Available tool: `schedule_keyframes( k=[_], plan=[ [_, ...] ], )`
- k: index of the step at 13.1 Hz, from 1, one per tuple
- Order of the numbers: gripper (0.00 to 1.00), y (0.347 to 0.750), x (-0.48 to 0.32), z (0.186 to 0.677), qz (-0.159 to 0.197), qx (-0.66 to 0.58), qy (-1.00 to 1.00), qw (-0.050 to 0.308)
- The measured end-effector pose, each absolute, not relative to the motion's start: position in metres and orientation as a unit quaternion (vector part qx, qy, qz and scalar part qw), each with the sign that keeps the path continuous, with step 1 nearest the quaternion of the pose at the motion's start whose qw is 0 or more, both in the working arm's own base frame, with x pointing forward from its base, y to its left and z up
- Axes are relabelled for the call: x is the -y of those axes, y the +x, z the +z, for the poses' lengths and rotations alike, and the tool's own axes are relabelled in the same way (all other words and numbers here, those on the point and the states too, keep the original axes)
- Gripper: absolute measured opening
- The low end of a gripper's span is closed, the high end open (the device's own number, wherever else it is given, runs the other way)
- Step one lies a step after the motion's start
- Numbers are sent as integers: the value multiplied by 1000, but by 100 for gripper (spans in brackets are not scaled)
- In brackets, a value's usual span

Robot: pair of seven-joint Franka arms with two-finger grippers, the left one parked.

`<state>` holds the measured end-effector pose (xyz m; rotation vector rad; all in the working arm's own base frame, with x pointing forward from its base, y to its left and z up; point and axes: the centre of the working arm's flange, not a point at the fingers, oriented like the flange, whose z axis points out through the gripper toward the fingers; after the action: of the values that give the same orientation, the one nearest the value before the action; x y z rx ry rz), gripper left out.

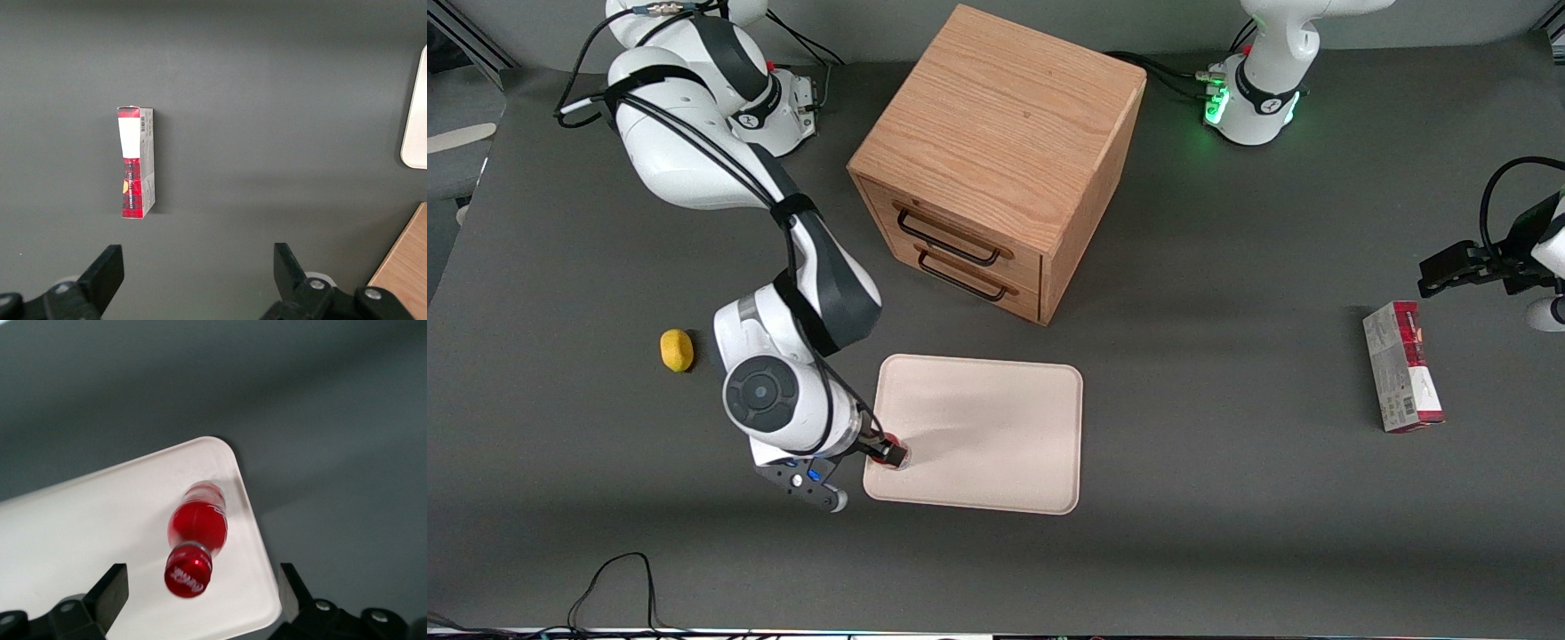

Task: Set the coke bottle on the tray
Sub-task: 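Lower the bottle upright onto the tray and open the right gripper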

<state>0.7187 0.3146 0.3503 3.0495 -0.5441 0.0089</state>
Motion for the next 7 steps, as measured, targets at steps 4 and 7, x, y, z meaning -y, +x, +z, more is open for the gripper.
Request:
schedule_keyframes(
  k=[4,7],
  plan=[
    [100,712,-324,369,13,110,993,31],
    [100,714,-320,373,15,108,994,31]
  ],
)
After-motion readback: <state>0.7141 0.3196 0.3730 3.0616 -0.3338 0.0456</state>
